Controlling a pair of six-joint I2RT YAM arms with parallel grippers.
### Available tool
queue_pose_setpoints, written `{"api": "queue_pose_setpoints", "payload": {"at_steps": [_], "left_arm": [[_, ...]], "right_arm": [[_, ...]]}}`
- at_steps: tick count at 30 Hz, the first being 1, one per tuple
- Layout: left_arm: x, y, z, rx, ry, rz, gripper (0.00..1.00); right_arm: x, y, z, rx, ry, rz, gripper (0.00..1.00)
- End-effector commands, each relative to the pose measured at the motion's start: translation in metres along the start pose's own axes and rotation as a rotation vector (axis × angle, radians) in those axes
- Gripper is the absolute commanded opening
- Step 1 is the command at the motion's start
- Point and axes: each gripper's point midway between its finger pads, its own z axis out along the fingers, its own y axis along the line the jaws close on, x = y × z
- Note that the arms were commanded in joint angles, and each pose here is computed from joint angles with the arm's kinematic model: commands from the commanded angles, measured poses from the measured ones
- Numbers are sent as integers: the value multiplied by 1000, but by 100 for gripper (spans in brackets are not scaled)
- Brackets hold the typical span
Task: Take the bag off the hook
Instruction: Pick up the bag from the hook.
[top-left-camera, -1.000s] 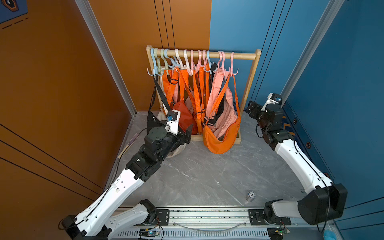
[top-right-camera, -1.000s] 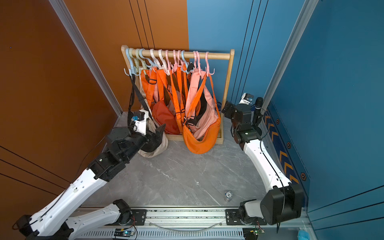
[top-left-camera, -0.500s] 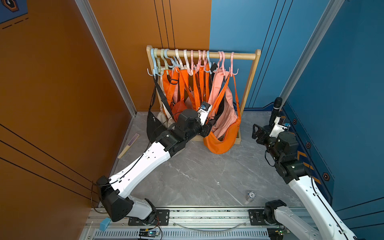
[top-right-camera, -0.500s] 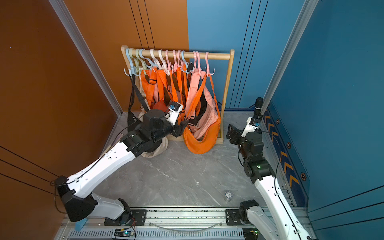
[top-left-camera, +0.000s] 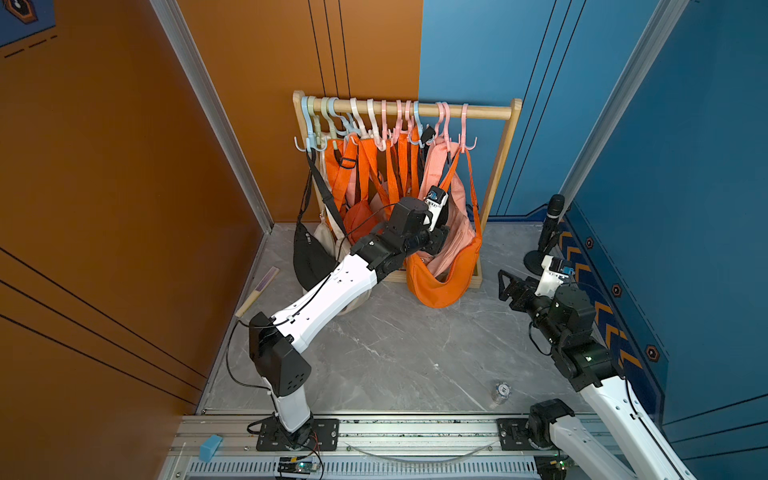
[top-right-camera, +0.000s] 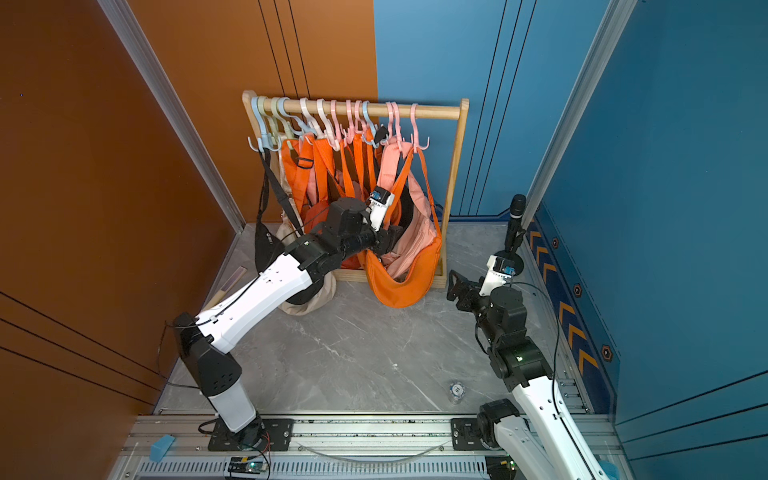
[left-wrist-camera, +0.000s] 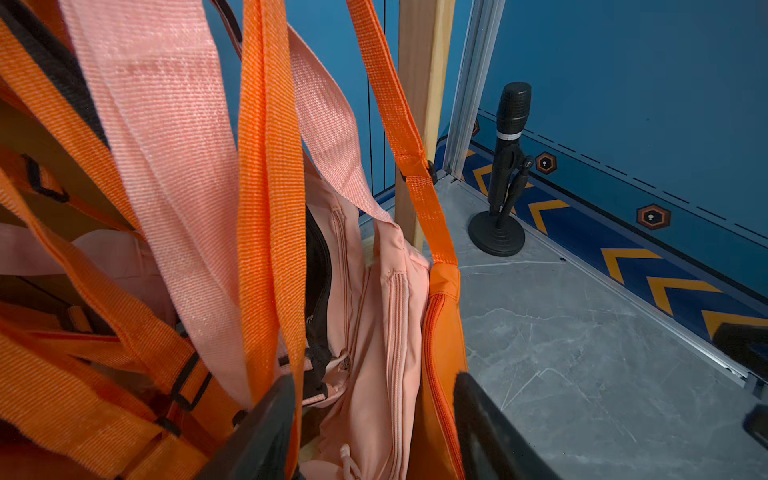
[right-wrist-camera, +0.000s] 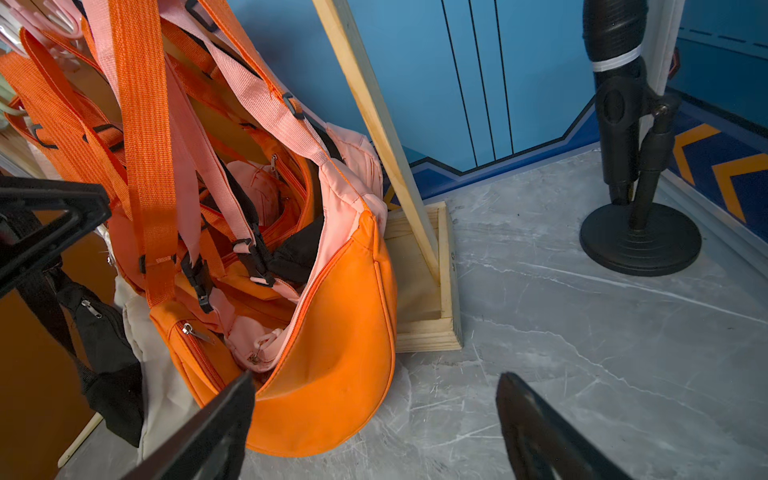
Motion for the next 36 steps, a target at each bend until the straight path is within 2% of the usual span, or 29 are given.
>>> {"api": "queue_pose_setpoints", "payload": {"at_steps": [1,5,10,15,23,25,36], "left_arm": [[-6,13,4,-56,6,-4,61],[-7,30,15,-106,8,-21,59],[-9,29,27,-59,9,-36,55],[-11,15,36,14,5,-50,40],[-15,9,36,55,-1,-48,5],[-20,8,31,63,-11,-50,0],[-47,16,-3,80,-75,-79,0]], "right_arm": [[13,3,-1,-20,38,-1,92],[18,4,0,-27,43,-7,92],[23,4,5,-32,48,-6,92],[32,1,13,-26,63,3,92],[27,2,15,-22,52,5,92],[25,3,16,-21,46,4,93],[-1,38,36,-145,37,-22,94]]}}
